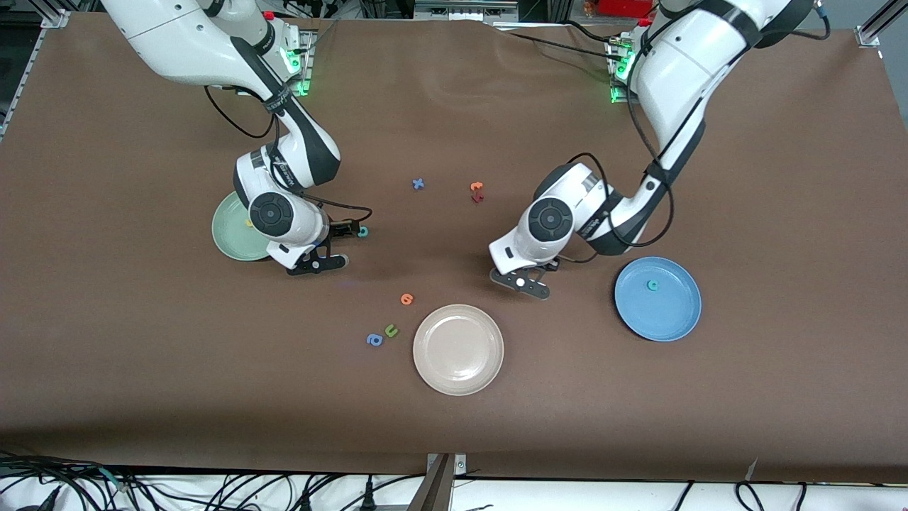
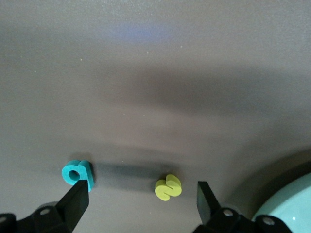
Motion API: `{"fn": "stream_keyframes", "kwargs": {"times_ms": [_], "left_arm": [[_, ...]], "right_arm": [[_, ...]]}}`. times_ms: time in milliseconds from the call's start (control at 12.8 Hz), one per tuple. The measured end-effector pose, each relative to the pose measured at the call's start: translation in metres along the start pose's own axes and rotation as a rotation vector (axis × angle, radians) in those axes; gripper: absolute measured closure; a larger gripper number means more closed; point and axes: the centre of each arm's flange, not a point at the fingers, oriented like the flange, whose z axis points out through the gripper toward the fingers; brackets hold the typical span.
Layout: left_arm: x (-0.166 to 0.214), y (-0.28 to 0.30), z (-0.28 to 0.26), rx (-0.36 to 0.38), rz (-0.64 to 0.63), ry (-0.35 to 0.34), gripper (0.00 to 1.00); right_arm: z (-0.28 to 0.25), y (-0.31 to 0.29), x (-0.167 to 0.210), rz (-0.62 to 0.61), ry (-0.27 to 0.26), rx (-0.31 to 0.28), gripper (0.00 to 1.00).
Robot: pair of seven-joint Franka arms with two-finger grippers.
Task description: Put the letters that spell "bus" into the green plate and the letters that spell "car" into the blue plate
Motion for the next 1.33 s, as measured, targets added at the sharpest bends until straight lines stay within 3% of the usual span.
{"fn": "stream_keyframes", "kwargs": {"times_ms": [549,862,1097,1176,1332], "left_arm": [[0.001,-0.207,-0.019,-0.010,0.173,-0.019,0.72],[-0.006,-0.251,-0.006,0.023,0.220,-0.032,0.69],[-0.001,-0.229,-0.008,0.011,0.228,-0.017,0.39],[0.001,-0.214,-0.012,0.001,0.212,-0.009,0.29],[0.005,-0.171,-0.019,-0.014,0.151,0.004,0.06]], "right_arm": [[0.013,0.001,0.001,-0.011,-0.007,-0.009,0.02],[0.019,0.005,0.001,-0.055,-0.003,-0.064,0.02],[0.026,0.008,-0.004,-0.057,-0.019,-0.069,0.07],[0.026,0.008,-0.004,-0.056,-0.020,-0.069,0.16],[0.025,0.009,-0.004,-0.055,-0.021,-0.070,0.20]]}}
